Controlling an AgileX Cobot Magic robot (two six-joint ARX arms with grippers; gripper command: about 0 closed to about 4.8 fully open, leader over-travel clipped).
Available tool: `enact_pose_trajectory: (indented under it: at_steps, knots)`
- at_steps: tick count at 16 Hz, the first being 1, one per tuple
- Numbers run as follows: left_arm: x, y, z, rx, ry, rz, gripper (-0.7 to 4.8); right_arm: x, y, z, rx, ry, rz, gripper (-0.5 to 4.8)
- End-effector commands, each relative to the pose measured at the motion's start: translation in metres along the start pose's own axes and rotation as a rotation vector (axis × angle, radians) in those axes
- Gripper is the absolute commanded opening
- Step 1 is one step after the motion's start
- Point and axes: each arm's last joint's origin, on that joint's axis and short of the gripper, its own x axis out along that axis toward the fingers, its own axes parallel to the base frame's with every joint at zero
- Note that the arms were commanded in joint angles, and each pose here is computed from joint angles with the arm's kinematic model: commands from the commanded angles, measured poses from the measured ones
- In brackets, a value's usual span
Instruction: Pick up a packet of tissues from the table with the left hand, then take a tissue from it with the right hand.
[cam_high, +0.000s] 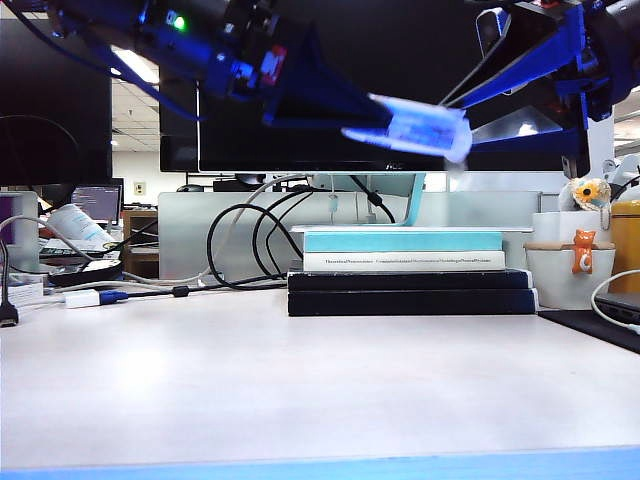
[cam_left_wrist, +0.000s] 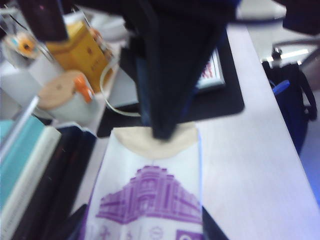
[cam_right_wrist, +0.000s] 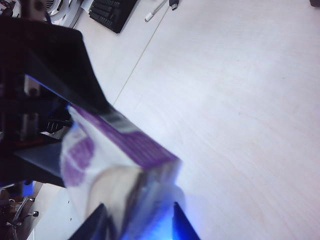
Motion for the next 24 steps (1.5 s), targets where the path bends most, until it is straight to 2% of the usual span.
enact_pose_trajectory:
  at_steps: [1,3,10,16,24]
  knots:
    - [-0.001,0.0007,0.0031,-0.007,-0.014,0.0,2.77,-0.0008,0.0013,0.0017,-0.016,-0.007,0.006,1.67]
    - [-0.0009,-0.0025,-0.0016,-0.039,0.03,-0.024,2.77,-0.0007,0.0016,0.0017,-0.014,-0.006,0.014,1.67]
    - [-0.0006,-0.0018,-0.0013,-0.035,0.029,-0.013,2.76,-0.0007,0.0018,0.0006,0.006,0.0,0.021,1.66]
    - [-0.0005,-0.0015,-0.0018,-0.046,0.038,-0.003,2.76,0.0004,0.0044,0.0005,0.011,0.006,0.091,1.66]
    - [-0.0005,-0.0017,-0.0014,-0.044,0.032,-0.009,2.76,0.0005,0.0033,0.0006,0.009,0.004,0.049,1.66]
